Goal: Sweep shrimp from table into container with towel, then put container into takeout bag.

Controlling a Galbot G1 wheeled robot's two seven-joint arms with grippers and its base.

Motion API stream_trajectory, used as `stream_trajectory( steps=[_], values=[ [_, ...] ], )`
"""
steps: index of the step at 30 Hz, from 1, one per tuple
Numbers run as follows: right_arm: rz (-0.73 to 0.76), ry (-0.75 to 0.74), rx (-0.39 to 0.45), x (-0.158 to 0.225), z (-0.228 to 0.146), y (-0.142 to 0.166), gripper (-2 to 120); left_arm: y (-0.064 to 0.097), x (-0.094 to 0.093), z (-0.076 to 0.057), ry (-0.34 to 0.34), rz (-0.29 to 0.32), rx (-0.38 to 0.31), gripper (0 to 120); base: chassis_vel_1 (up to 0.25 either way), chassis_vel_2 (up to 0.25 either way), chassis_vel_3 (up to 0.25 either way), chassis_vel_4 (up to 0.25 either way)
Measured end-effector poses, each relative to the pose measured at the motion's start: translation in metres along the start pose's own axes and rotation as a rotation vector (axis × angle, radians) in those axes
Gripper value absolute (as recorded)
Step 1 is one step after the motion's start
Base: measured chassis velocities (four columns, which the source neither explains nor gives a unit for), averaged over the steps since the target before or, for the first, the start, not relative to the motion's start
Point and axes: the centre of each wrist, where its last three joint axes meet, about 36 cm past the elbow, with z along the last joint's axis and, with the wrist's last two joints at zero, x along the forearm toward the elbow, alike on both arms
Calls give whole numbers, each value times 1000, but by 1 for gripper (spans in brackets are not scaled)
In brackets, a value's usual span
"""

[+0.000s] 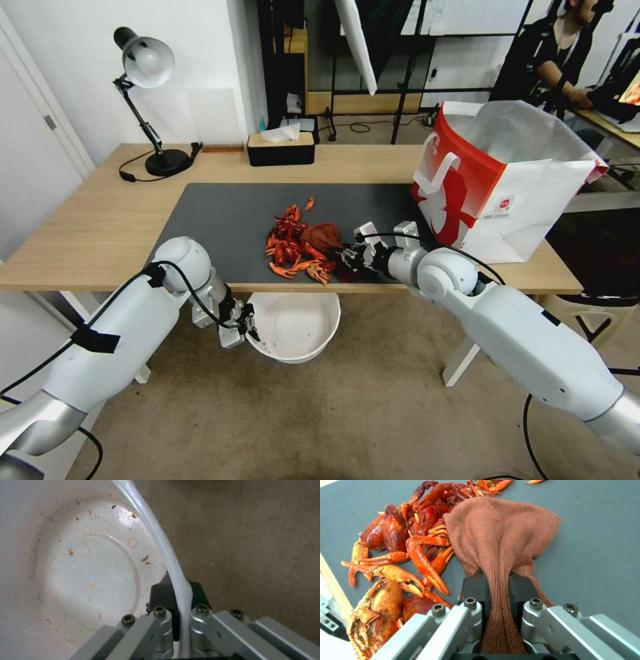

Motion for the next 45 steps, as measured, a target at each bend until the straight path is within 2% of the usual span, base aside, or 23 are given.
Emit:
stream_trajectory(
  steps=[45],
  values=[
    [-84,14,31,39,11,43,8,1,-3,-1,-6,-10,2,0,0,0,0,0]
  ],
)
